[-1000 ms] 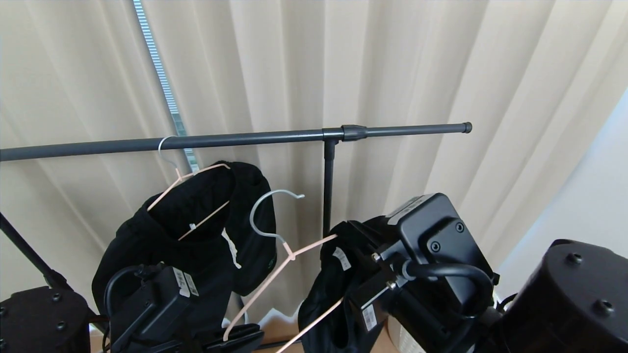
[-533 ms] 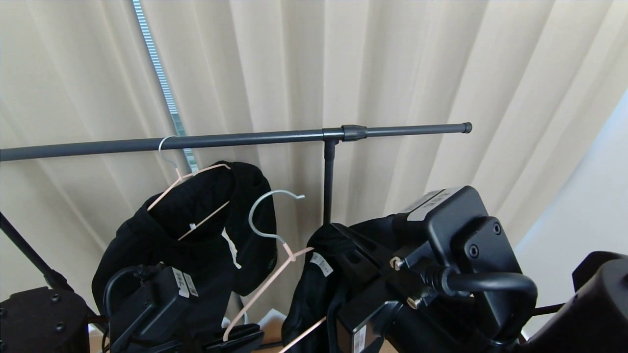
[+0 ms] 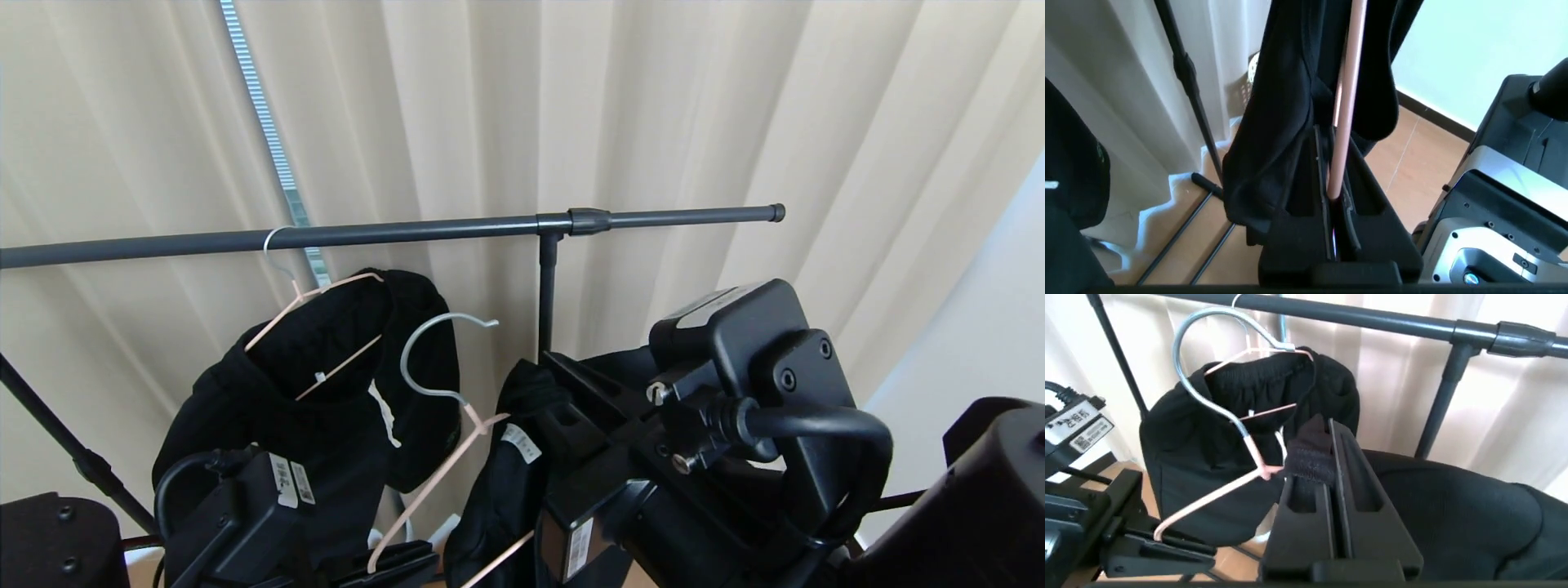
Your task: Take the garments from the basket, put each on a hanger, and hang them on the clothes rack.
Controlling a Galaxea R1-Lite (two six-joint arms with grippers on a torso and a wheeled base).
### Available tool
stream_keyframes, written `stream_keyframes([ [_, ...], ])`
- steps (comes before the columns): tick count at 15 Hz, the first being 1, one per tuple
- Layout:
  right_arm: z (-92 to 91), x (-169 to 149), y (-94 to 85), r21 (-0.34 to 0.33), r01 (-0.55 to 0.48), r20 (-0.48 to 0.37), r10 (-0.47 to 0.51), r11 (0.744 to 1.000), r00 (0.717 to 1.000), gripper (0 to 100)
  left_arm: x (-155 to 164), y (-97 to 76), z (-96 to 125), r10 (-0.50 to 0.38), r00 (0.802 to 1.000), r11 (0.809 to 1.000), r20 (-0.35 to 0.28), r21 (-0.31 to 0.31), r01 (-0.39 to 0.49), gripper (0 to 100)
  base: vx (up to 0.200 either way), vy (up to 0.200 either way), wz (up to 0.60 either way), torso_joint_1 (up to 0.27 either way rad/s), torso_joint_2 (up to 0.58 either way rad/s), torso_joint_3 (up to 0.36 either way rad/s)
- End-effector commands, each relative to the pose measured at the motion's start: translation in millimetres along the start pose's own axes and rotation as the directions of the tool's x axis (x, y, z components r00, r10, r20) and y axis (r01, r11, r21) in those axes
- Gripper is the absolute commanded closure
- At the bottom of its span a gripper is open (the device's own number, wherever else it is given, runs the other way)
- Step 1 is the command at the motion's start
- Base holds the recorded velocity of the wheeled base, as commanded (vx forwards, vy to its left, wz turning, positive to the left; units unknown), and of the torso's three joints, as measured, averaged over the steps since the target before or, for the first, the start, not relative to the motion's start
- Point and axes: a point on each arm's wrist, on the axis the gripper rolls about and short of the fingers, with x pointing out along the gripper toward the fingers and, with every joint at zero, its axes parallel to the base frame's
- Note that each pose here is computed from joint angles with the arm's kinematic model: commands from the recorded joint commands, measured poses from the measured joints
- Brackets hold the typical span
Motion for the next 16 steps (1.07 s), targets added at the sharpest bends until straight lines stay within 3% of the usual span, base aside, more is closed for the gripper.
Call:
stream_keyframes([
  [1,3.2,3.8,-8.6,0.003,0.032,0.009,-0.032,0.999,0.999,0,-0.6,-0.9,-0.8,-0.006,1.0,1.0,-0.002,0.001,0.006,100,0.0,0.0,0.0,0.0,0.0,0.0],
  [5,11.4,11.6,-28.6,0.003,0.1,0.033,-0.1,0.995,0.994,0,-2.3,-3.7,-1.5,-0.02,1.0,1.0,0.0,0.008,0.02,100,0.0,0.0,0.0,0.0,0.0,0.0],
  [11,-3.8,18.0,-22.8,-0.026,0.093,-0.008,-0.093,0.995,0.996,0,-1.5,-4.4,0.6,-0.025,0.999,1.0,0.021,0.012,0.025,100,0.0,0.0,0.0,0.0,0.0,0.0],
  [16,-5.2,11.8,-17.6,-0.032,0.069,-0.015,-0.07,0.997,0.997,0,-0.4,-1.2,1.4,-0.008,1.0,1.0,0.023,0.003,0.008,100,0.0,0.0,0.0,0.0,0.0,0.0],
])
